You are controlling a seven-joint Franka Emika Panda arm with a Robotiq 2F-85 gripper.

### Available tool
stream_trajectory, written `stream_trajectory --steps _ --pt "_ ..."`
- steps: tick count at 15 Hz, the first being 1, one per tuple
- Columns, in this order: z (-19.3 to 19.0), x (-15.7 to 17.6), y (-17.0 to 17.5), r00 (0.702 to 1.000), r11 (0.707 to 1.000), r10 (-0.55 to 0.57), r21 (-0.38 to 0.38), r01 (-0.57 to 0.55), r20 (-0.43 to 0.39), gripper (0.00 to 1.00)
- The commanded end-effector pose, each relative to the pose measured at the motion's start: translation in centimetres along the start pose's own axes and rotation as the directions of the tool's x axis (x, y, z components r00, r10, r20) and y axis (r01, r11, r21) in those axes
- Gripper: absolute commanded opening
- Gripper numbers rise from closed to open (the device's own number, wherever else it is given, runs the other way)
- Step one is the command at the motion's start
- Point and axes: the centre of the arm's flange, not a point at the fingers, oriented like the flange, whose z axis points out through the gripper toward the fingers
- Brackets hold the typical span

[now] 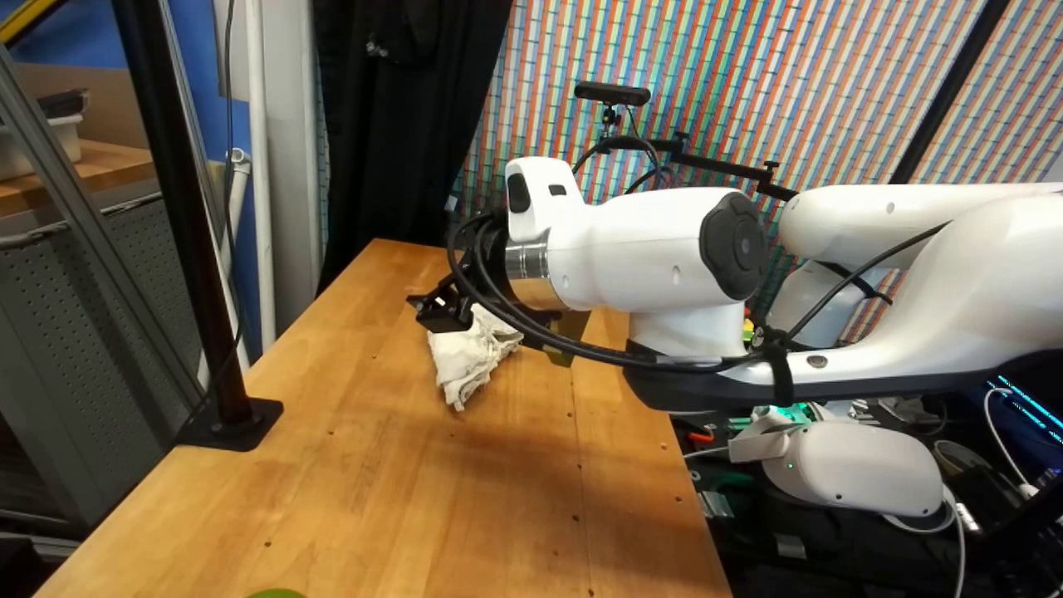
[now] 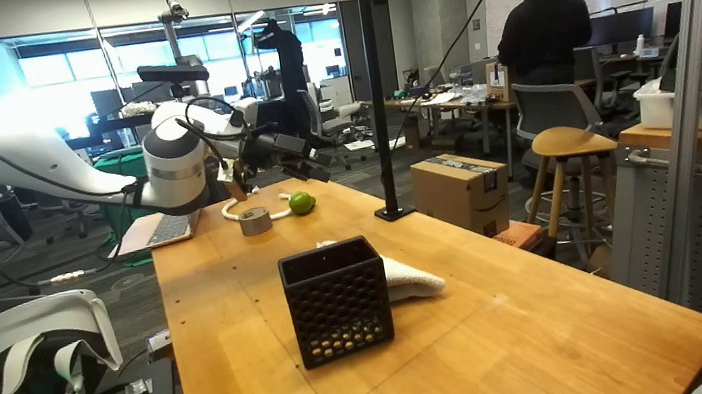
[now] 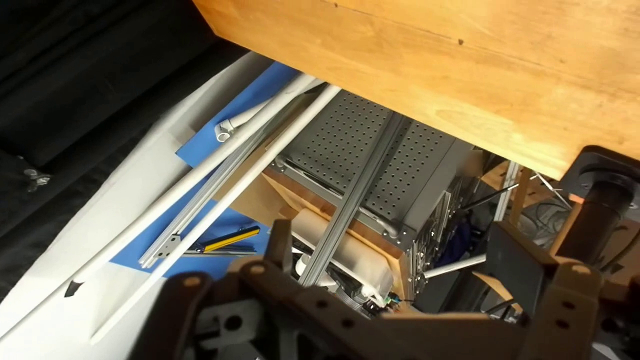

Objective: Put the marker on the cloth, fold the cloth and put it in the box

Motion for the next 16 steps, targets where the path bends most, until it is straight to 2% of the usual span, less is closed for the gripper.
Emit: stream_trajectory --steps 1,7,16 --pt "0.3 -0.5 -0.2 0.998 0.999 0.009 0.043 -0.012 0.055 1.0" --pt "0.6 -2.6 0.5 0.996 0.999 0.02 0.039 -0.023 0.088 1.0" --pt "3.5 -6.8 1.7 0.981 1.0 0.011 -0.006 -0.01 0.191 1.0"
